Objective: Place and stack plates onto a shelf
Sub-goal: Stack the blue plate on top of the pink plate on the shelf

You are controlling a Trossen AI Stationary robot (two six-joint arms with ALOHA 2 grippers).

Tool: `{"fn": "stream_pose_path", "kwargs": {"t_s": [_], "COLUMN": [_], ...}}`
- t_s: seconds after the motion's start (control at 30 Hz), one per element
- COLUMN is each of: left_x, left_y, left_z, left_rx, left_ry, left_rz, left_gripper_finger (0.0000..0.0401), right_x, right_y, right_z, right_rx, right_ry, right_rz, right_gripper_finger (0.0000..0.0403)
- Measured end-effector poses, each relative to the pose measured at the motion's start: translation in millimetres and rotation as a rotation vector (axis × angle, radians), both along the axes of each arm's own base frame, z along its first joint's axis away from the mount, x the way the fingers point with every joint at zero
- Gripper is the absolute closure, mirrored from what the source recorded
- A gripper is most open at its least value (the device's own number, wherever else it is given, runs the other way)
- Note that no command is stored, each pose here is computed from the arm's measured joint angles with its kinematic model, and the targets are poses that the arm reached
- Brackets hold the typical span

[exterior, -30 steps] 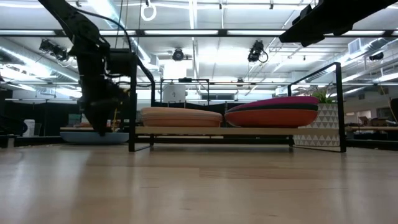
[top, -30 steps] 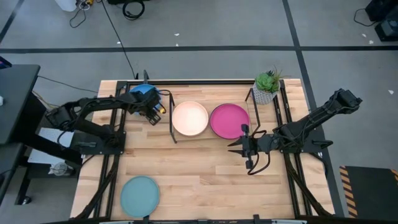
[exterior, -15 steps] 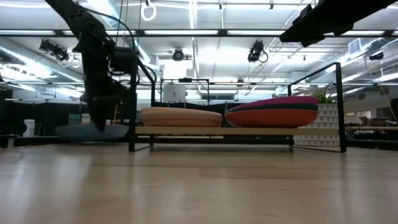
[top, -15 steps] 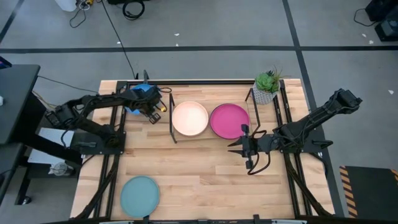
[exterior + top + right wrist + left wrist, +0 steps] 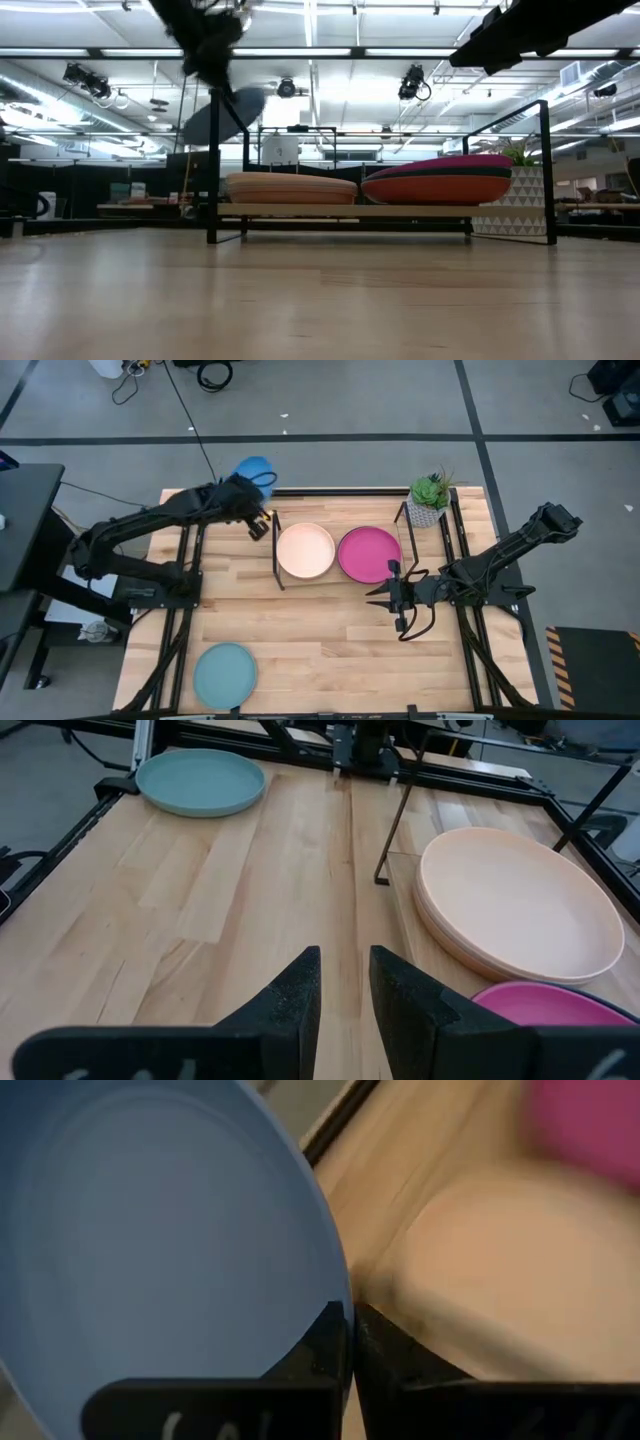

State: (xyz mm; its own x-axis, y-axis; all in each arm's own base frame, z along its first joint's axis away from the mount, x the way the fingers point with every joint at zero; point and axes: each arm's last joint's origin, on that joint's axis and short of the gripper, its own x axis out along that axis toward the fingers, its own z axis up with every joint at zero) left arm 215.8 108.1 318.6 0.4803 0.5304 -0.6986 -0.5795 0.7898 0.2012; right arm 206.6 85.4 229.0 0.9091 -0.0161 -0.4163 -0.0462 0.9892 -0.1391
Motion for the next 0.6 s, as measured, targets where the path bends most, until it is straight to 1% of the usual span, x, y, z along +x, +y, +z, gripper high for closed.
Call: {"fn": "stream_pose_path", "kwargs": {"t_s": [0.1, 0.17, 0.23, 0.33, 0.43, 0.6], "left_x": [25, 40, 57, 85, 112, 155], "left_y": [-18, -30, -40, -56, -71, -89], "left_z": [15, 17, 13, 1, -14, -38], "left_rx": [0.106, 0.129, 0.131, 0.151, 0.192, 0.251], "left_ry": [-0.115, -0.142, -0.137, -0.095, -0.025, 0.089], "left_rz": [-0.165, -0.262, -0.351, -0.477, -0.595, -0.751], "left_gripper_finger": [0.0387, 0.0387, 0.0387, 0.0387, 0.0387, 0.0387], "right_x": [0, 0, -2, -10, -19, -33], "right_y": [0, 0, 1, 4, 8, 14], "right_z": [0, 0, 0, 5, 16, 29], "right_rx": [-0.002, -0.012, -0.033, -0.063, -0.063, -0.06], "right_ry": [-0.002, -0.003, -0.001, 0.002, -0.03, -0.09], "right_rz": [0.001, -0.01, -0.031, -0.047, -0.053, -0.01], "right_gripper_finger": [0.0308, 0.0308, 0.0308, 0.0308, 0.0308, 0.0308]}}
